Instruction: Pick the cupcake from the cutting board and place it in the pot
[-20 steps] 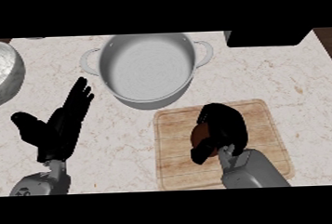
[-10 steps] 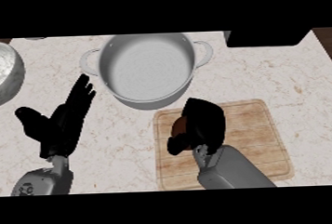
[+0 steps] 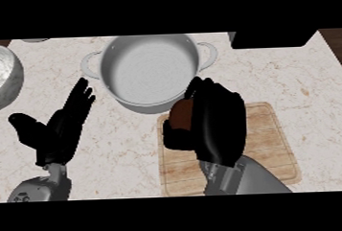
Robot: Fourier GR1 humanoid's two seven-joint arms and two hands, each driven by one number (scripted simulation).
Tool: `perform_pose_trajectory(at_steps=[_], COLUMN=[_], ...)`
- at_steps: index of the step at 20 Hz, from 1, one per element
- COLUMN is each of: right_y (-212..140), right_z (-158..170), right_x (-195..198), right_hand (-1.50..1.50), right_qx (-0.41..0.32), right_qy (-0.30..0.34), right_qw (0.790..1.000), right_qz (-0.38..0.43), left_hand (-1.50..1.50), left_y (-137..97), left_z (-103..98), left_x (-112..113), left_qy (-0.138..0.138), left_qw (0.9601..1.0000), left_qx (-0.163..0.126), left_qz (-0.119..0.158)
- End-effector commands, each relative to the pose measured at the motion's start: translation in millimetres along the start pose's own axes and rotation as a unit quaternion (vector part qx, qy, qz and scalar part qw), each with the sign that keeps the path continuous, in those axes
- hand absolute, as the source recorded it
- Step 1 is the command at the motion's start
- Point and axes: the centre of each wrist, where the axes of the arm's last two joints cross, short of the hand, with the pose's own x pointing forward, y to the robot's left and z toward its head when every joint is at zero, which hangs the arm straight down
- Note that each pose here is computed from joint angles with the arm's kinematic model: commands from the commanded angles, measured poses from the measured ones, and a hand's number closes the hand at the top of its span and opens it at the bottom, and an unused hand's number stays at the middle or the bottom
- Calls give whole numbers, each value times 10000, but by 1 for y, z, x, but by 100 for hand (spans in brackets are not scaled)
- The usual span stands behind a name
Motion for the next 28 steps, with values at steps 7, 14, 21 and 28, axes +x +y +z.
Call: perform_pose_trajectory(at_steps=[7,14,21,28], right_y=[-100,-116,-110,-73], right_z=[17,-24,-83,-127], right_x=[63,107,121,122], right_hand=[150,150,150,150], right_qx=[-1116,-1032,-765,-516], right_qy=[-481,-376,83,290], right_qw=[9924,9931,9957,9973], right_qz=[-195,-402,-508,-427], left_hand=[0,0,0,0], left_y=[5,-7,-4,-7], left_z=[-2,5,1,0], left_x=[-8,-11,4,-2], left_qy=[-12,-19,-73,-26], left_qw=[10000,9999,9997,9997], left_qx=[-19,-139,-232,-195], left_qz=[-49,18,1,119])
